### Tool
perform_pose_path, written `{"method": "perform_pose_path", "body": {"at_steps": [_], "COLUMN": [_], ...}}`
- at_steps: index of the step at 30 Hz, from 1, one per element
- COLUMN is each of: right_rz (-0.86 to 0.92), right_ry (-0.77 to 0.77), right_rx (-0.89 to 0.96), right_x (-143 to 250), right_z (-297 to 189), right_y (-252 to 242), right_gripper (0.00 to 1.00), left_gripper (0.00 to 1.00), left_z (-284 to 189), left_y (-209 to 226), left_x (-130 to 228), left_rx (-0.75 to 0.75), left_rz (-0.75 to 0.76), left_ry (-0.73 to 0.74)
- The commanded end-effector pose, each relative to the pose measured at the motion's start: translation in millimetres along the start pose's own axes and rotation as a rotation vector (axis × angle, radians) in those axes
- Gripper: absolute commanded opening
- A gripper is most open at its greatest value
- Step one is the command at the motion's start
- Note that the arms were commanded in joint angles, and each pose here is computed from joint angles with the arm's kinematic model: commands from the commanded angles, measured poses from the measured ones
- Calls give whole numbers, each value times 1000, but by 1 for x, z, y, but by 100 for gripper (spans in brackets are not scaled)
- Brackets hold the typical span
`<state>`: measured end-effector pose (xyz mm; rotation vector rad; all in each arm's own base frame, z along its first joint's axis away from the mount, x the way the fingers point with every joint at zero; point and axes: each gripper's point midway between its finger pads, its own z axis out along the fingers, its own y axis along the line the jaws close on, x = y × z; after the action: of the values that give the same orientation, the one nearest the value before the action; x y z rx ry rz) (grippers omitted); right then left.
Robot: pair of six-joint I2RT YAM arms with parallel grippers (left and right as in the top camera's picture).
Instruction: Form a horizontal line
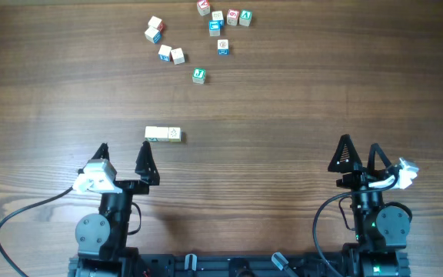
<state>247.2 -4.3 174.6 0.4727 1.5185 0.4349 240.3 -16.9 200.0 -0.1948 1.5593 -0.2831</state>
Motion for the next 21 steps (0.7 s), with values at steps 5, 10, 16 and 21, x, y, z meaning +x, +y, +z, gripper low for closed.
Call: {"method": "perform_pose_path", "body": {"at_steps": [5,10,16,21], "right_rz": [12,12,12,12], "right_ry": [-2,0,0,0], "right_rx": [-14,-13,-13,-13], "right_x": [-1,0,0,0], "right_z": [0,0,0,0], "right_y": [2,2,2,2], "right_gripper": [100,100,100,100], "left_gripper": [100,100,100,100], "left_z": [3,5,5,5], "left_y": [17,18,18,18], "left_x": [21,38,38,38], "left_rx": [-47,-35,-35,-35], "left_rz": [126,125,125,125], "left_ry": [27,68,68,68]}}
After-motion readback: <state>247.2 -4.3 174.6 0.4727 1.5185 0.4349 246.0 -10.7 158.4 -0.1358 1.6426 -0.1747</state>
